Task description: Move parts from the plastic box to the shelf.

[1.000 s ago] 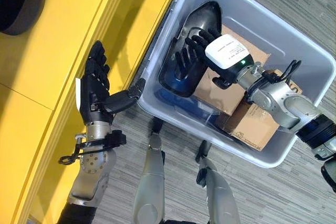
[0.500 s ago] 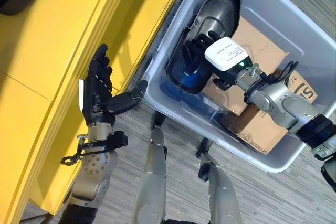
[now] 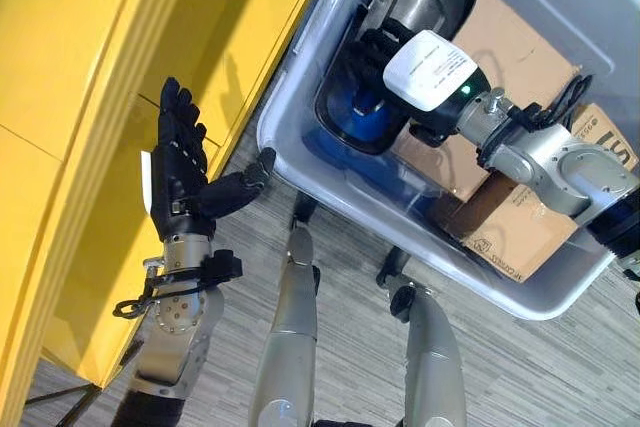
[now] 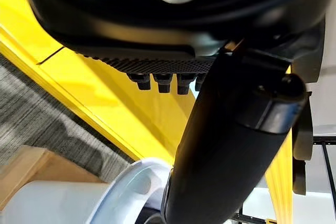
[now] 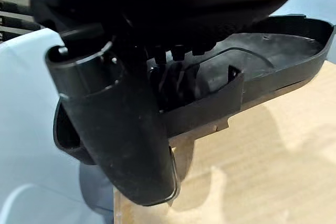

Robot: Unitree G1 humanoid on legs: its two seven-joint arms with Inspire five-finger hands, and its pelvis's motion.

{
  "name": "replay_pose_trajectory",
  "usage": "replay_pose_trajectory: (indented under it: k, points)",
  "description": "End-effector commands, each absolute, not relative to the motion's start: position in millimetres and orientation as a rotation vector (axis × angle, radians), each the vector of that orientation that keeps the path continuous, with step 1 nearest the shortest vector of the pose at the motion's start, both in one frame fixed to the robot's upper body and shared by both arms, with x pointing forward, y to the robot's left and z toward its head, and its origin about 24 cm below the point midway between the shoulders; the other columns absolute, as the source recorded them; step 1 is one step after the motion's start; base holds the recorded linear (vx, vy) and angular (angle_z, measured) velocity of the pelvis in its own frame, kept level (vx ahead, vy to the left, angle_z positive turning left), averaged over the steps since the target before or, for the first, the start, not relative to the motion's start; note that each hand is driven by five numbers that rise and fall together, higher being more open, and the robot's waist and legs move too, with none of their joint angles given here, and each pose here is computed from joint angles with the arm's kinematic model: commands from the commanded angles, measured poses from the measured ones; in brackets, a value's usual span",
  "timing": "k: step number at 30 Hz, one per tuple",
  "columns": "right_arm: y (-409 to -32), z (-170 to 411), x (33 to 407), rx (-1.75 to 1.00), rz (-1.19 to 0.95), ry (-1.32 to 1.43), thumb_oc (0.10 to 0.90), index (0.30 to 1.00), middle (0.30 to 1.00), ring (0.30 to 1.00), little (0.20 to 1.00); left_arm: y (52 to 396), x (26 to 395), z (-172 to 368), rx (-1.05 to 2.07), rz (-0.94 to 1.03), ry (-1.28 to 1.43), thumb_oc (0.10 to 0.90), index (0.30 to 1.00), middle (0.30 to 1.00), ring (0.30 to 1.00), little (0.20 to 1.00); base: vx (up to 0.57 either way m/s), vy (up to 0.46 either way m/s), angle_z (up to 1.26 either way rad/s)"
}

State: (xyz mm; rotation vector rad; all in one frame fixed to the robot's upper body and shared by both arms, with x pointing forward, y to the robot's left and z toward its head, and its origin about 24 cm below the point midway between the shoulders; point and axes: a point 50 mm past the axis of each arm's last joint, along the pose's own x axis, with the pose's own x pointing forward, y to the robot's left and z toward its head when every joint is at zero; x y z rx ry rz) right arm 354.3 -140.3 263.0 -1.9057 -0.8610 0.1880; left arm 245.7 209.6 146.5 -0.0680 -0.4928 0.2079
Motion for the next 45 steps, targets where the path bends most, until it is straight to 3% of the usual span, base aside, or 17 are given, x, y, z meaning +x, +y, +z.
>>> replay_pose_trajectory:
  k: [1, 3, 4, 5, 21, 31, 36, 45]
  points:
    - [-180, 225, 385, -2.143, 0.14, -0.536, 0.9, 1.0, 1.0, 1.0, 1.0, 196, 226, 185, -0.11, 0.153, -0.756, 0.9, 1.0, 1.0, 1.0, 1.0, 0.0, 0.026, 0.05]
    - [-184, 218, 388, -2.165, 0.153, -0.494, 0.871, 0.959, 0.959, 0.959, 0.959, 195, 227, 185, -0.111, 0.151, -0.757, 0.9, 1.0, 1.0, 1.0, 1.0, 0.0, 0.025, 0.04]
    - [-186, 212, 388, -2.175, 0.169, -0.467, 0.476, 0.407, 0.407, 0.407, 0.407, 194, 228, 185, -0.114, 0.148, -0.754, 0.9, 1.0, 1.0, 1.0, 1.0, 0.0, 0.0, 0.0]
    - [-187, 210, 389, -2.185, 0.179, -0.455, 0.4, 0.3, 0.3, 0.3, 0.3, 194, 229, 185, -0.113, 0.147, -0.753, 0.9, 1.0, 1.0, 1.0, 1.0, 0.0, 0.0, 0.0]
    - [-197, 184, 382, -2.119, 0.177, -0.419, 0.4, 0.3, 0.3, 0.3, 0.3, 188, 237, 188, -0.108, 0.129, -0.75, 0.9, 1.0, 1.0, 1.0, 1.0, -0.01, 0.008, 0.02]
    - [-196, 206, 355, -1.813, 0.054, -0.605, 0.4, 0.3, 0.3, 0.3, 0.3, 193, 241, 187, -0.096, 0.137, -0.733, 0.9, 1.0, 1.0, 1.0, 1.0, -0.04, 0.017, -0.01]
    - [-200, 231, 322, -1.344, -0.057, -0.728, 0.4, 0.3, 0.3, 0.3, 0.3, 201, 241, 189, -0.081, 0.155, -0.727, 0.9, 1.0, 1.0, 1.0, 1.0, 0.01, 0.012, -0.09]
    - [-219, 248, 282, -1.085, -0.073, -0.803, 0.4, 0.3, 0.3, 0.3, 0.3, 218, 237, 183, -0.031, 0.161, -0.679, 0.9, 1.0, 1.0, 1.0, 1.0, 0.05, -0.004, -0.2]
